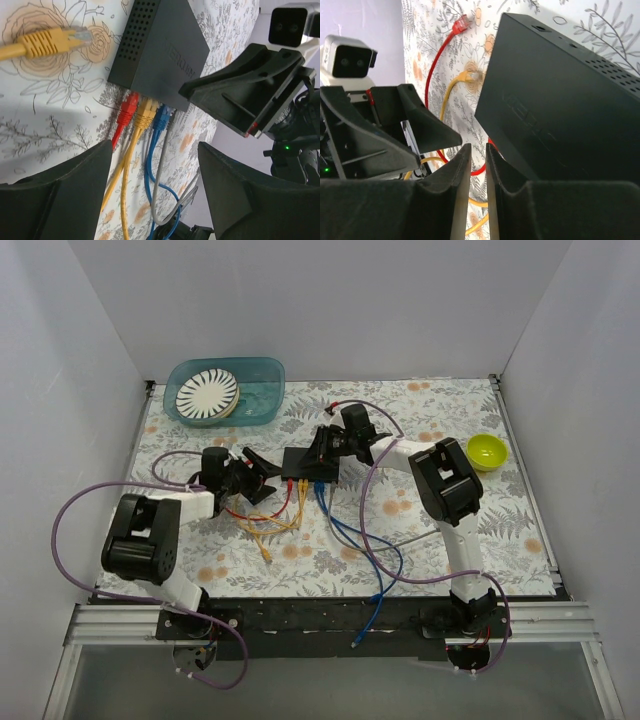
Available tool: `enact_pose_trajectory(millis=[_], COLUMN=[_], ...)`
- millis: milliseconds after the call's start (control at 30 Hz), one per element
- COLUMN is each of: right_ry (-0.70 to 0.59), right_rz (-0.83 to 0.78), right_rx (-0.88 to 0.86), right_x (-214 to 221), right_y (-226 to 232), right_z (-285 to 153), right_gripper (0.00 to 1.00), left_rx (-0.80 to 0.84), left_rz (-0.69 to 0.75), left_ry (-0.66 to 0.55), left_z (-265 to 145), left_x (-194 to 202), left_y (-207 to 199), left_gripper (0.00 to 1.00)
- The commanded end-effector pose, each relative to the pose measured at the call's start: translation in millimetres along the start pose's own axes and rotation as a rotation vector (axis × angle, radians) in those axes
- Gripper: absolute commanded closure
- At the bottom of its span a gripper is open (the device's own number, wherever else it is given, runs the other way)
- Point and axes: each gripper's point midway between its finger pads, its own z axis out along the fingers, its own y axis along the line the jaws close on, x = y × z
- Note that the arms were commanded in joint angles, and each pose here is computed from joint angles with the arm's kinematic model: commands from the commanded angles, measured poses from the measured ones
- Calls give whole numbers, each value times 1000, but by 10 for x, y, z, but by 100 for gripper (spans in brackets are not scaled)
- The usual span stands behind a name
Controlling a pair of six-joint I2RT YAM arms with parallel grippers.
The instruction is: Pull the plug from the switch port
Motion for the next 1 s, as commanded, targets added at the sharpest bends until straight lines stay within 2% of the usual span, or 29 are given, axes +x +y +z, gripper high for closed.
enact_pose_trajectory(millis=[0,133,333,367,567,767,933,967], right_ry=[-1,-75,-250,-255,-280,-202,-127,-129], right_rz=[-24,-73,-61,-35,-2,47,51,36], right_rx=[23,70,139,168,209,236,237,224], right_x=[-55,-179,-878,-950,-1293,-1162,-777,-751], right_y=[-7,-50,-125,-298,-560,-858,-917,-818], right_z=[-24,-117,-303,-290,-166,65,125,96], right_gripper=[77,79,79,80,81,82,83,83], left_rx=[30,10,-8,-15,-89,-99,-78,-72], left_rz=[-12,-41,-15,-3,0,-36,-29,-26], left_ry=[36,44,50,51,85,145,186,203], left_z=[152,206,137,144,237,324,345,347], left_x=[-53,-42,-33,-39,-4,90,167,210], left_y=[-43,53,13,10,235,360,342,322], left_gripper=[35,37,37,37,40,43,44,44])
